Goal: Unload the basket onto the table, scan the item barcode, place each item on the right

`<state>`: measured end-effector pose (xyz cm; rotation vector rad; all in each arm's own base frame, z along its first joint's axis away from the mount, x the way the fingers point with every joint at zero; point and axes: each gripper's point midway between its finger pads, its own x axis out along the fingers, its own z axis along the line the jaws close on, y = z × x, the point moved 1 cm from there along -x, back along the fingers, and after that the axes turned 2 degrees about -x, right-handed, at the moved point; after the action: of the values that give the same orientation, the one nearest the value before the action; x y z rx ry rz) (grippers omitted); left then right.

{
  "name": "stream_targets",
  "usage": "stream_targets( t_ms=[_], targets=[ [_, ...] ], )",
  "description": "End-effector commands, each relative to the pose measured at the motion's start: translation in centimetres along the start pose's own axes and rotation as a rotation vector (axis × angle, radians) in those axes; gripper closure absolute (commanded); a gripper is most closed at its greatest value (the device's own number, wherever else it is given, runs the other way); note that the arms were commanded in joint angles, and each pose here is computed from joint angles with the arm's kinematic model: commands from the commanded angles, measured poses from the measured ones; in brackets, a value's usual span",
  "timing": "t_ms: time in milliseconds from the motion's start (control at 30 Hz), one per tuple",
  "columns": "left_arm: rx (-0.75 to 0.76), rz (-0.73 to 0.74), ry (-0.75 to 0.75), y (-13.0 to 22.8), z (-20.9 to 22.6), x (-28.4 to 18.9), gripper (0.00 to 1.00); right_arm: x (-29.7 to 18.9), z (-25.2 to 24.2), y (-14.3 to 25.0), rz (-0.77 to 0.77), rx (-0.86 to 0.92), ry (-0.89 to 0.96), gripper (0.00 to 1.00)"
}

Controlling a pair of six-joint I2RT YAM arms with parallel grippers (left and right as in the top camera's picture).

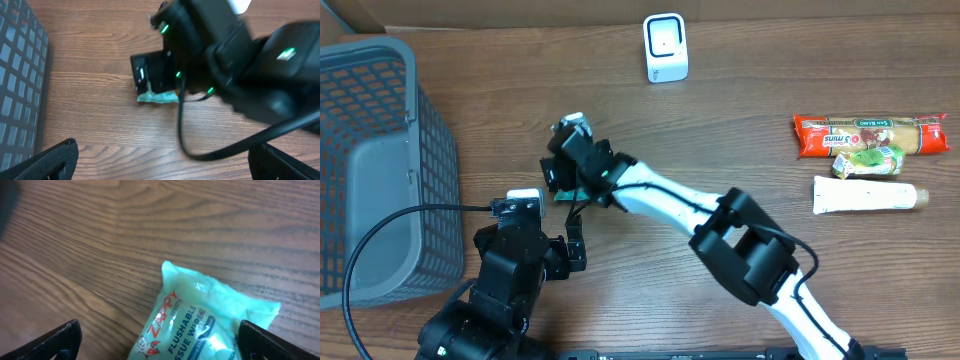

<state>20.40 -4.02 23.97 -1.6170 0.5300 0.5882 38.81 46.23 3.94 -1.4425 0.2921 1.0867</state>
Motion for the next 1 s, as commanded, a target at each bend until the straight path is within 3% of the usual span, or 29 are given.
stream_targets(
  t_ms=[0, 233, 400, 500, 667, 800, 967],
  targets=[
    [-0.01, -0.006, -0.007, 0.0, 0.1, 0.1, 0.01, 1.0, -1.8, -0.2, -0.059, -0.007, 0.145, 0.0],
    [-0.01, -0.006, -0.007, 0.0, 0.1, 0.1, 0.0, 2.0, -3.1, 1.9, 0.006, -0.01, 0.184, 0.0],
    [-0.01, -0.006, -0.007, 0.0, 0.1, 0.1, 0.0, 1.7, -3.4, 4.1, 0.113, -0.029, 0.185, 0.18],
    [-0.01, -0.006, -0.007, 0.0, 0.1, 0.1, 0.0, 1.1, -3.7, 4.5, 0.149, -0.031, 0.189, 0.19],
    [-0.01, -0.006, -0.007, 0.0, 0.1, 0.1, 0.0, -1.7, -5.1, 2.9, 0.237, 0.017, 0.152, 0.2],
    [-0.01, -0.006, -0.007, 0.0, 0.1, 0.1, 0.0, -3.8, -8.5, 2.1, 0.325, 0.055, 0.163, 0.14],
    [-0.01, -0.006, -0.007, 0.0, 0.1, 0.1, 0.0, -5.3, -14.4, 2.8, 0.466, -0.152, 0.18, 0.14]
  ],
)
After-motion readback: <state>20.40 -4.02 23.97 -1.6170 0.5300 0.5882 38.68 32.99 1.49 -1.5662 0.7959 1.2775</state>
